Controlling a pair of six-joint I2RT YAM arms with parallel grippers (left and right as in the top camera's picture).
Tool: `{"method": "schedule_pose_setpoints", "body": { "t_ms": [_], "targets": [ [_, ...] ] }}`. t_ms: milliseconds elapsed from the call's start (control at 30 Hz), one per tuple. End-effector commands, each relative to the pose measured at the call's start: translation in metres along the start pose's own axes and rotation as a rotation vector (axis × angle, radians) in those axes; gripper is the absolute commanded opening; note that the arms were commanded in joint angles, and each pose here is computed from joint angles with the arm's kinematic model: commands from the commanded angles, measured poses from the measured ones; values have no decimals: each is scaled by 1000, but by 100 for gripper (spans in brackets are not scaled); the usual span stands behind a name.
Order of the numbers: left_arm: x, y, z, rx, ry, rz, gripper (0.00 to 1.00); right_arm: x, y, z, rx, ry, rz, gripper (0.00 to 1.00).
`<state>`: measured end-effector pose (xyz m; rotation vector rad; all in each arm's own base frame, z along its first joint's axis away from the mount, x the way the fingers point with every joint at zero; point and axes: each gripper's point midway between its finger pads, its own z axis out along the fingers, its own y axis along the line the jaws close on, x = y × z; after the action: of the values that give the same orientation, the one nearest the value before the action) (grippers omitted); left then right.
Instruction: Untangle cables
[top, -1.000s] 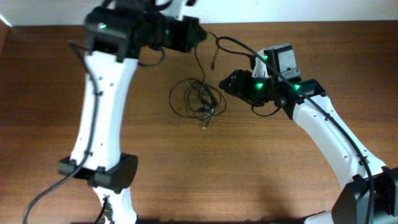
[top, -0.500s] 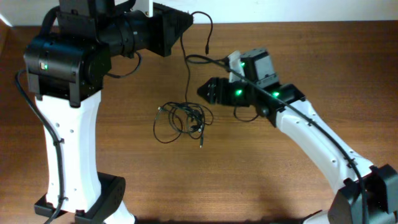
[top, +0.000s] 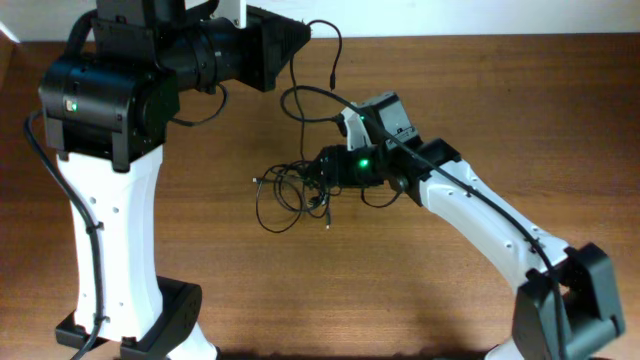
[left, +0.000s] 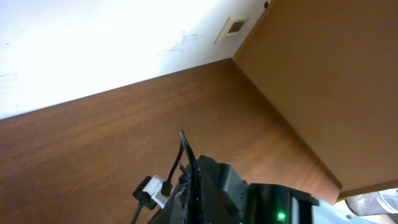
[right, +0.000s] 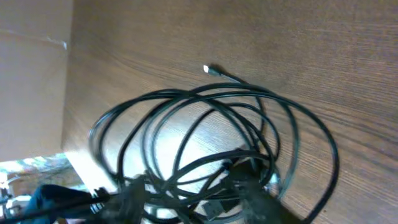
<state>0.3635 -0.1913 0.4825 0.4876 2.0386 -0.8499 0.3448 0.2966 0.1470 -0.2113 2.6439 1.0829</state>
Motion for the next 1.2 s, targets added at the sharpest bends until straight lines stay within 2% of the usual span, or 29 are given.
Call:
{"method": "schedule_pose_setpoints", "body": {
  "t_ms": [0,67,100,167,233,300,400,500,600,667,867,1033,1167],
  "targets": [
    [-2,-4,-1,19,-7,-5,0,3,-15,22,19,41,13,29],
    [-2,-1,-1,1,-9,-2,0,1,-23,29,36,33,13,8],
    [-2,2,-1,-17,-10,-3,0,-3,-27,29,61,14,8,4],
    [0,16,-2,-97,-6,-13,0,-15,-24,18,58,-34,-3,4],
    [4,41,-6,-244,3,-28,0,-30,-18,-5,58,-103,-13,4],
    [10,79,-21,-442,13,-57,0,-57,-9,-59,62,-248,-29,4],
    [15,127,-54,-634,4,-146,0,-82,0,-168,58,-487,-29,4],
    [23,153,-74,-710,15,-198,0,-78,6,-251,72,-669,-29,4],
    [27,170,-90,-757,13,-238,0,-55,10,-333,105,-861,-2,4],
    [28,174,-94,-768,13,-246,0,-43,6,-358,124,-923,36,4],
    [34,181,-102,-831,34,-245,0,-31,-29,-384,104,-934,175,4],
    [33,162,-83,-692,45,-248,0,-32,-51,-358,29,-789,243,4],
    [35,135,-57,-608,87,-186,0,-35,-66,-344,28,-726,260,4]
  ]
}}
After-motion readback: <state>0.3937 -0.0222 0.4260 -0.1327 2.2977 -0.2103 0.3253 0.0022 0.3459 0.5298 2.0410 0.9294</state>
